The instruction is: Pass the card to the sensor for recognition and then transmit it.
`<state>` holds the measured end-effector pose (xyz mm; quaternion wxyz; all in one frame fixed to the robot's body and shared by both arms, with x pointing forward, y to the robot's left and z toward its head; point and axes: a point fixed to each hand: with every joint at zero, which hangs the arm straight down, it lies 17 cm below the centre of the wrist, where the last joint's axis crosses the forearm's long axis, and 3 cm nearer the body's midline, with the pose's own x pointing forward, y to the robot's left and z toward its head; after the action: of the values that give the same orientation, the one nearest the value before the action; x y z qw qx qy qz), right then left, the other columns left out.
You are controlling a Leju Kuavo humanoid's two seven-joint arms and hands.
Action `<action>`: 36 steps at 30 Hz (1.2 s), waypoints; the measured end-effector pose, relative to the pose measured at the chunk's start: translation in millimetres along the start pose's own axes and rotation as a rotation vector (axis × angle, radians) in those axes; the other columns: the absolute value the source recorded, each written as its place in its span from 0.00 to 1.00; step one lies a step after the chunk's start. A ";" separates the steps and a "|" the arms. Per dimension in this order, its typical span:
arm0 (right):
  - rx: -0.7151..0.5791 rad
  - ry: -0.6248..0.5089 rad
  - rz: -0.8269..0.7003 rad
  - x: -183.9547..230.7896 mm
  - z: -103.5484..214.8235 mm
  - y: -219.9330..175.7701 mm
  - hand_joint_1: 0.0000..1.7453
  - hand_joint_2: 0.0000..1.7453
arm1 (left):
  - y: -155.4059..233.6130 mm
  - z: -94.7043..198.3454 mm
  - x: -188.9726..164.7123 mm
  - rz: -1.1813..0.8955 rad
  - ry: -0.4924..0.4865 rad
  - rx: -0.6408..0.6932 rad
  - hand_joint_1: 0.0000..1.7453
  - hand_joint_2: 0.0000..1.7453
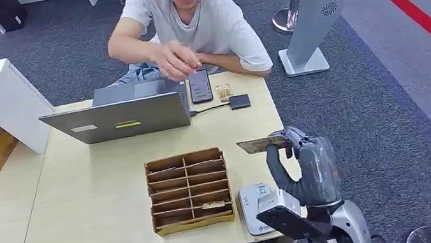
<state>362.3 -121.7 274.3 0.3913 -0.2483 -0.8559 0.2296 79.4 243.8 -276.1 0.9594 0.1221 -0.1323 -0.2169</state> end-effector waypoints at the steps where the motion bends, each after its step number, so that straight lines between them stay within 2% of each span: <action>1: 0.000 -0.015 0.000 4.2 -4.2 0.5 1.00 1.00 | -0.8 0.1 0.0 -0.004 0.002 -0.005 0.00 1.00; 11: 0.019 -0.106 0.045 29.3 -34.7 10.9 1.00 1.00 | -1.0 -0.3 7.8 -0.104 -0.048 -0.014 0.00 1.00; 22: 0.091 -0.068 0.146 6.9 -44.3 42.4 1.00 1.00 | 2.2 -1.1 10.1 -0.171 -0.066 -0.002 0.00 1.00; 36: 0.123 -0.055 0.160 -0.5 -45.8 57.0 1.00 1.00 | 2.9 -1.3 11.4 -0.176 -0.068 -0.001 0.00 1.00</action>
<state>412.4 -69.0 267.4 0.3625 -0.2849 -0.8280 0.3191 90.8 241.4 -274.2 0.9317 0.1252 -0.1535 -0.3045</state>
